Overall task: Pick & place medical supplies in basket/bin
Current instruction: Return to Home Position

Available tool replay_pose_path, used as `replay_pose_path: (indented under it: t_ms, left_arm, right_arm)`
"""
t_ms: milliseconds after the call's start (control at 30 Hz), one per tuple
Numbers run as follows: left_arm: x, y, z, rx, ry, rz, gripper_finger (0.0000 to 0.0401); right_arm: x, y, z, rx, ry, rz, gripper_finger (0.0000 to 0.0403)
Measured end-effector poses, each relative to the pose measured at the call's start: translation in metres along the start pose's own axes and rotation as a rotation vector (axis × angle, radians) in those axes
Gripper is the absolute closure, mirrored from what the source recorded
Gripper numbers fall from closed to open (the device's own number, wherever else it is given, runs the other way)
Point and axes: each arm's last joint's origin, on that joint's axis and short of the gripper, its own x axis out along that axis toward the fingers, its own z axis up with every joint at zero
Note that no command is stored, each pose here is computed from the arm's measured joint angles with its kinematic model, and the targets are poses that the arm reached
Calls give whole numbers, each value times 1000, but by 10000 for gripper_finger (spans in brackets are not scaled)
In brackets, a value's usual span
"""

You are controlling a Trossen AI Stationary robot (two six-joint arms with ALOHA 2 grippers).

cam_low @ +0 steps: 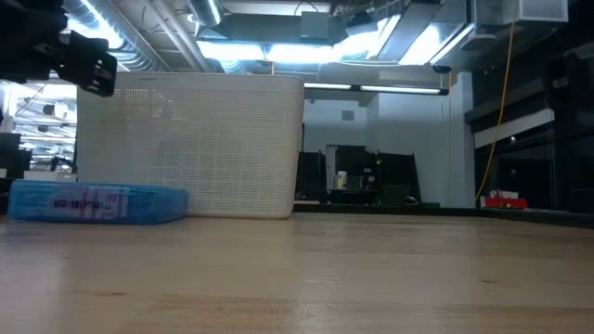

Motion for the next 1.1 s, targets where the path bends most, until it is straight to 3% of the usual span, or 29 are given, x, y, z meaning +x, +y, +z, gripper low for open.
replay_pose_path:
  t_ms: [133,400,767,900,1100]
  left_arm:
    - [0,0,-1,4,8,5,219]
    - [0,2,0,18,2,52,219]
    - [0,3,1,34,-6,104,219]
    - [0,3,1,30,-6,105,219]
    - [0,3,1,8,-7,105,219]
  right_arm:
    - [-1,-1,-1,30,27,-28,50]
    - [-2,-8,0,-20,23,-173,50]
    - [-4,-23,1,7,10,-360,50]
    - [-7,-31,3,-13,-4,-490,50]
    - [-14,-44,4,-15,-15,-782,50]
